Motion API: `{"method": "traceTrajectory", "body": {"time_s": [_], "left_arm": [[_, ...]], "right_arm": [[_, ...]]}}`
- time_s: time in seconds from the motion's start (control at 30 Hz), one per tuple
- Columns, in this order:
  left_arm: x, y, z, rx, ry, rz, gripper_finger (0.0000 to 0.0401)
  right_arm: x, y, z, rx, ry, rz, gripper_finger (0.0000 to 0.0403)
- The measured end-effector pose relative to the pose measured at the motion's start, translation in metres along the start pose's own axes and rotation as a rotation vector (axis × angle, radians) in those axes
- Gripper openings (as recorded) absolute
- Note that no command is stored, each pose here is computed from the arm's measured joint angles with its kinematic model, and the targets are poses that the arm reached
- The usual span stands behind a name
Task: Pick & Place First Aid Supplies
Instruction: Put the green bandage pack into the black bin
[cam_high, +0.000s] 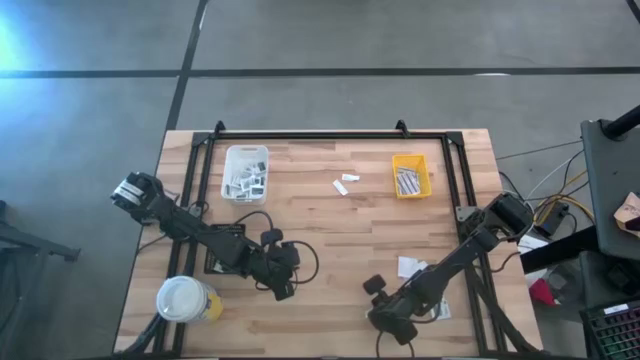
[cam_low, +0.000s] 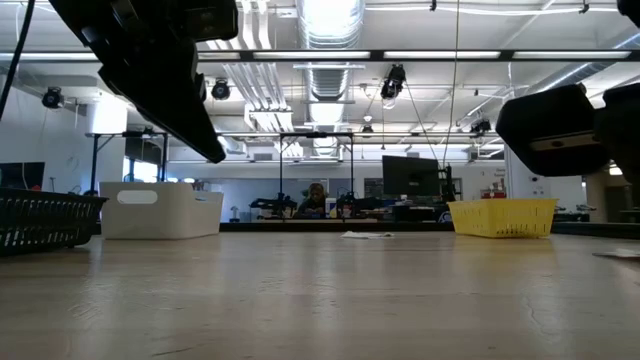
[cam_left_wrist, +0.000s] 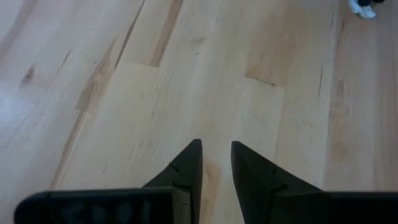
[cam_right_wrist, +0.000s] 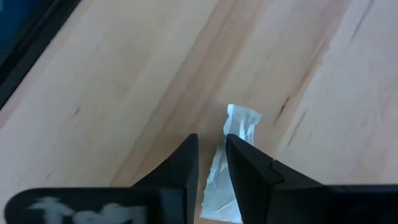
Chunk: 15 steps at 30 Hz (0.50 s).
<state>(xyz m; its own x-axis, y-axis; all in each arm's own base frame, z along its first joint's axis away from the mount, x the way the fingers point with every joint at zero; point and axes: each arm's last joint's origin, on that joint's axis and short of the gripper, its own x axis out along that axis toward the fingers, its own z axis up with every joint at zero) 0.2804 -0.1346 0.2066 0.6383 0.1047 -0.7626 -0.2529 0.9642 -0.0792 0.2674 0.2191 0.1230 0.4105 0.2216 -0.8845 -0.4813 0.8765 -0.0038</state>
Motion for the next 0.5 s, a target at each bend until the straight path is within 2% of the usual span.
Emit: {"method": "traceTrajectory", "body": {"time_s": [0.33, 0.5], "left_arm": [[0.0003, 0.0010, 0.0007, 0.009, -0.011, 0.016, 0.0078], [0.0003, 0.0011, 0.0006, 0.009, -0.010, 0.016, 0.0078]], "right_arm": [[0.0006, -0.0041, -0.0019, 0.023, 0.004, -0.067, 0.0035], [0.0010, -0.0082, -0.0024, 0.075, 0.005, -0.087, 0.0018]]}}
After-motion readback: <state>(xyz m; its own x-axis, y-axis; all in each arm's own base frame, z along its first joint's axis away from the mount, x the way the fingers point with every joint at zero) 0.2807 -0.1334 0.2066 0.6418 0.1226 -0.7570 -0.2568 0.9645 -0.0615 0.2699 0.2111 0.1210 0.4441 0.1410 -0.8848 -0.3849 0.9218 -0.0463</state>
